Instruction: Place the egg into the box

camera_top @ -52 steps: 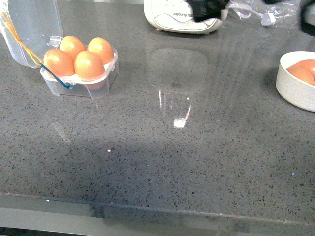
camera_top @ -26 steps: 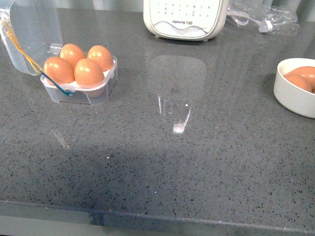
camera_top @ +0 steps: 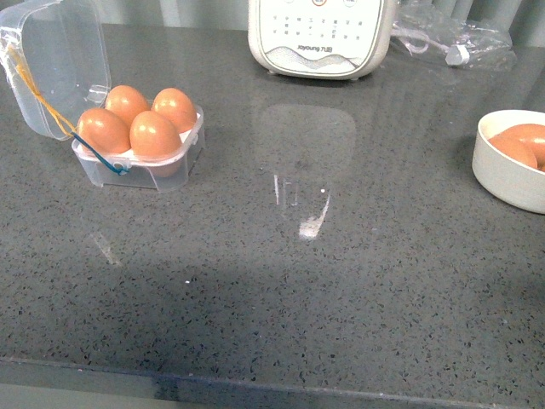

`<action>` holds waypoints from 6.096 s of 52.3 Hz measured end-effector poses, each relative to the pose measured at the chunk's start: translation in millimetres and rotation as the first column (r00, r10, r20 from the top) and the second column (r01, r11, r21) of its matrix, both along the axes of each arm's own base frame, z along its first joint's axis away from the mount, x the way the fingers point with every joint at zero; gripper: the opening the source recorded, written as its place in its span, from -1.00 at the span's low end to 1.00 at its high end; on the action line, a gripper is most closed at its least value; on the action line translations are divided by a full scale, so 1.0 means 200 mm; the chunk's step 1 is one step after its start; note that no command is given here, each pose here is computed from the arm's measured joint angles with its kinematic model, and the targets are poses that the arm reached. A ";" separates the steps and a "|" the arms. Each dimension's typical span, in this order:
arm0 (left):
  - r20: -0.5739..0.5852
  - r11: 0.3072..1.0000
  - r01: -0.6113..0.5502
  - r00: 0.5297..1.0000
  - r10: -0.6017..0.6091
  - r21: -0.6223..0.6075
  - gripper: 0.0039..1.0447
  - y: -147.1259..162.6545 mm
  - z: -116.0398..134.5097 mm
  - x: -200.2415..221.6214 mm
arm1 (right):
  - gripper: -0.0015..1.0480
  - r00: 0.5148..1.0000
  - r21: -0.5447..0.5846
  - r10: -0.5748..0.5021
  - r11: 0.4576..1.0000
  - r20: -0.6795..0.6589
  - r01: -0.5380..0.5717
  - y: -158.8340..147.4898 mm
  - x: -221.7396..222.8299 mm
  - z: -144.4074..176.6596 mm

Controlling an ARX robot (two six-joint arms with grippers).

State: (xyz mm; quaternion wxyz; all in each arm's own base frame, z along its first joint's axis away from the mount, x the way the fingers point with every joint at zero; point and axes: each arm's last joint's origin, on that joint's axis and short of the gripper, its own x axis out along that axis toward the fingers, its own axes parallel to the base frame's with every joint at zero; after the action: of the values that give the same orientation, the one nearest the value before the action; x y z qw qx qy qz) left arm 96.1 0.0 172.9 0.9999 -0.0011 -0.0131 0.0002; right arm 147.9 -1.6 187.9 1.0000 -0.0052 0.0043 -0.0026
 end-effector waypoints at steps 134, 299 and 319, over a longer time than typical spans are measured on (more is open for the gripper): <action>-0.535 0.994 -0.104 0.839 0.102 0.025 0.87 -0.01 0.01 0.01 | 0.86 1.000 0.001 0.003 1.000 0.010 -0.003 0.01 -0.25 -0.11; -0.455 0.985 0.169 0.881 -0.132 0.041 0.87 0.12 0.34 0.42 | 0.86 1.000 0.001 0.003 1.000 0.011 -0.003 0.01 -0.25 -0.11; -0.079 0.999 -0.012 0.997 0.015 0.049 0.30 0.15 0.21 0.22 | 0.86 1.000 0.001 0.003 1.000 0.011 -0.003 0.01 -0.25 -0.11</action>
State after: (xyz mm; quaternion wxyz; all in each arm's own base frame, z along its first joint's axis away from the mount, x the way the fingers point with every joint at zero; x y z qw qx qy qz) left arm 140.2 29.2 214.8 0.9994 0.0232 0.0266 0.0066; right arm 97.6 -0.3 165.4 1.0000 -0.0049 -0.0012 -0.0010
